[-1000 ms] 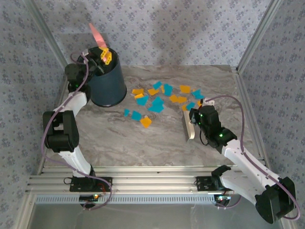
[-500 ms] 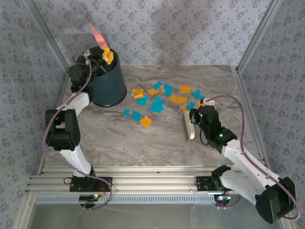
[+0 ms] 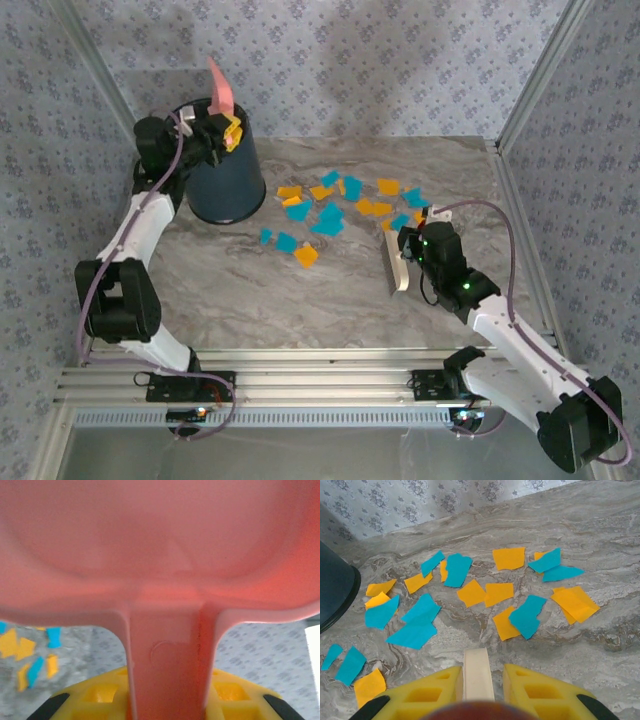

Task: Sweep away the paper scraps from the table

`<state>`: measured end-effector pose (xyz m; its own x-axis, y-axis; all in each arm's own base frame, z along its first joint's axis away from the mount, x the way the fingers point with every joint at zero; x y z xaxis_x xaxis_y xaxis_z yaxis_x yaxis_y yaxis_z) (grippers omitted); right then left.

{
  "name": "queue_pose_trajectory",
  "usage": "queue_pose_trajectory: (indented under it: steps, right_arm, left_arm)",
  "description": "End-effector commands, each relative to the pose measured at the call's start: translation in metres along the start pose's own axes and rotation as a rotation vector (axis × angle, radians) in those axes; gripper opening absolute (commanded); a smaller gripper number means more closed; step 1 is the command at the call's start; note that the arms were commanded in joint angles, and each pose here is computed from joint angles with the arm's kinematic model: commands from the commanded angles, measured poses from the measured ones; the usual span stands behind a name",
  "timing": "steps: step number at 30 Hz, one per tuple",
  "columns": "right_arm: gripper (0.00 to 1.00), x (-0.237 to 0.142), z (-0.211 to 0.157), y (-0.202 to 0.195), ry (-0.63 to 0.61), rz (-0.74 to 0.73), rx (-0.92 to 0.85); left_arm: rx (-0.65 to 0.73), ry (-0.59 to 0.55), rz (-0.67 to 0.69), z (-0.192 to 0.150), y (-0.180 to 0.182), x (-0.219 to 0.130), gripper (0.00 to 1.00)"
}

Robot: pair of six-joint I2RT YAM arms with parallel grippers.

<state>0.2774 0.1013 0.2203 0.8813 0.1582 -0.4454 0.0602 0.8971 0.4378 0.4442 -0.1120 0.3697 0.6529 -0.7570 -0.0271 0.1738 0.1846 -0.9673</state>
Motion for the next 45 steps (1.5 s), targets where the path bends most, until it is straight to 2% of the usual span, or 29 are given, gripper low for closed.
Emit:
queue_pose_trajectory:
  steps: [1,6,13,25,30,32,35,45]
  right_arm:
    - [0.0,-0.005,0.011,0.009,-0.036,0.047,0.011]
    - [0.0,-0.005,0.01,0.015,-0.023,0.083,0.01]
    - [0.0,-0.006,0.01,0.026,-0.01,0.14,0.007]
    - [0.0,0.005,0.001,0.066,0.06,0.295,-0.019]
    - [0.0,0.019,-0.004,0.093,0.1,0.404,0.014]
    - [0.0,0.028,-0.005,0.106,0.132,0.441,0.042]
    - [0.0,0.041,-0.009,0.125,0.166,0.478,0.06]
    - [0.0,0.082,-0.02,0.181,0.241,0.585,0.163]
  left_arm:
    - [0.223,0.091,0.125,-0.022,-0.013,-0.017,0.0]
    - [0.426,0.196,0.317,-0.044,-0.014,-0.036,0.0]
    - [0.64,0.352,0.478,-0.079,-0.004,-0.063,0.0]
    - [0.888,0.557,0.657,-0.125,0.046,-0.09,0.0]
    - [1.031,0.606,0.661,-0.143,0.057,-0.086,0.0]
    - [1.106,0.617,0.674,-0.15,0.062,-0.084,0.0]
    - [1.137,0.603,0.69,-0.151,0.065,-0.084,0.0]
    - [1.145,0.408,0.792,-0.133,0.066,-0.095,0.0]
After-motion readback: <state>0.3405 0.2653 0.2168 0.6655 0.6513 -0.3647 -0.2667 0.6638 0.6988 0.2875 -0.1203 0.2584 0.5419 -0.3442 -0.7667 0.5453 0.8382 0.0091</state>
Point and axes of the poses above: each hand's point on the last joint's axis, 136 mm out from that joint toward the fingers, its own x axis out along the fingers, its own y axis along the line the jaws close on, z = x × y, the point moved 3 cm from there along -x, back along the fingers, and after that the axes turned 11 degrees about x, right-handed, at the moved point
